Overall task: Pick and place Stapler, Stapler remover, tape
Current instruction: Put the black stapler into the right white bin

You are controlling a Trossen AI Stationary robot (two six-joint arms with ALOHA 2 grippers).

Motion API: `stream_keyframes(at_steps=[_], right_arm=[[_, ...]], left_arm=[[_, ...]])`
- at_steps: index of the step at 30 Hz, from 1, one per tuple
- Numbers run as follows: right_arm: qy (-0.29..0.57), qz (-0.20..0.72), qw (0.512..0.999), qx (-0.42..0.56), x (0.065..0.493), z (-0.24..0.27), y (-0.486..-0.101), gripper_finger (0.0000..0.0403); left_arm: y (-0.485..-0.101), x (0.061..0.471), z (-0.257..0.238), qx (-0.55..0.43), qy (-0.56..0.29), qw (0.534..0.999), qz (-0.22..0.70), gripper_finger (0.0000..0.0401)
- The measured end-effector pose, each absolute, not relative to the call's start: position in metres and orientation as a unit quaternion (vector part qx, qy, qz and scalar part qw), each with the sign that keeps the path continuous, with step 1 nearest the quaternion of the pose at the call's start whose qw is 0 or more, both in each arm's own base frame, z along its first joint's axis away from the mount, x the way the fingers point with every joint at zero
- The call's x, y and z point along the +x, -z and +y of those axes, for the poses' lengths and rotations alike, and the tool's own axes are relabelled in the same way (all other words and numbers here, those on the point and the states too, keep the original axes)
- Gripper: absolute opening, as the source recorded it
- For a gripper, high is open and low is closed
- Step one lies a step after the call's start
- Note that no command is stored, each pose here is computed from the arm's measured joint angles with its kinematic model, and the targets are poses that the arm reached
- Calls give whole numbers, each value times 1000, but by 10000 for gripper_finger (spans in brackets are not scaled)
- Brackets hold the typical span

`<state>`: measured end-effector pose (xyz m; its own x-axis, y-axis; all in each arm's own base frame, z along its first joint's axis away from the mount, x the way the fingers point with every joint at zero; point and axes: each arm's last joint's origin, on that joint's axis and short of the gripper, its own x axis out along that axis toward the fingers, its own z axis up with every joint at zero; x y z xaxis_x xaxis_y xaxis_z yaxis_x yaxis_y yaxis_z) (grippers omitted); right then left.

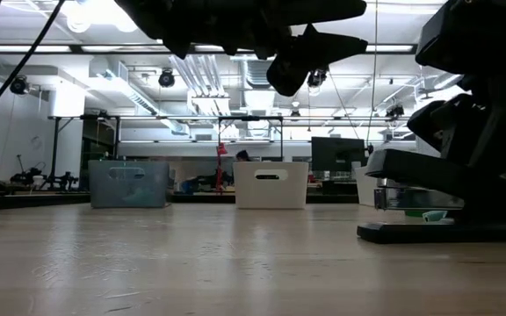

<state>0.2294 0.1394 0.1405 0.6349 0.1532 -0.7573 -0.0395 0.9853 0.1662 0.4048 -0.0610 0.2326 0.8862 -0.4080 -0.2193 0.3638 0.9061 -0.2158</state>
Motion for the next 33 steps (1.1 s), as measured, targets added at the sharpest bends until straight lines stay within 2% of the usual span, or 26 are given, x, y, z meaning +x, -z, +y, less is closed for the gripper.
stream_keyframes(at_steps=[6,11,15,23,33], right_arm=[[-47,409,908,72,232,140,-147,124],[-52,380,920,79,236,138,-170,128],[-20,377,924,68,229,127,-188,121],[130,336,928,94,203,82,-225,128],[342,248,897,133,165,23,-255,127]], left_arm=[[-235,405,-61,-87,201,968,121,218],[-240,404,-63,-91,223,964,108,218],[-251,399,-65,-92,251,959,93,218],[-262,393,-77,-77,282,953,75,218],[-261,391,-81,-70,287,952,82,218]])
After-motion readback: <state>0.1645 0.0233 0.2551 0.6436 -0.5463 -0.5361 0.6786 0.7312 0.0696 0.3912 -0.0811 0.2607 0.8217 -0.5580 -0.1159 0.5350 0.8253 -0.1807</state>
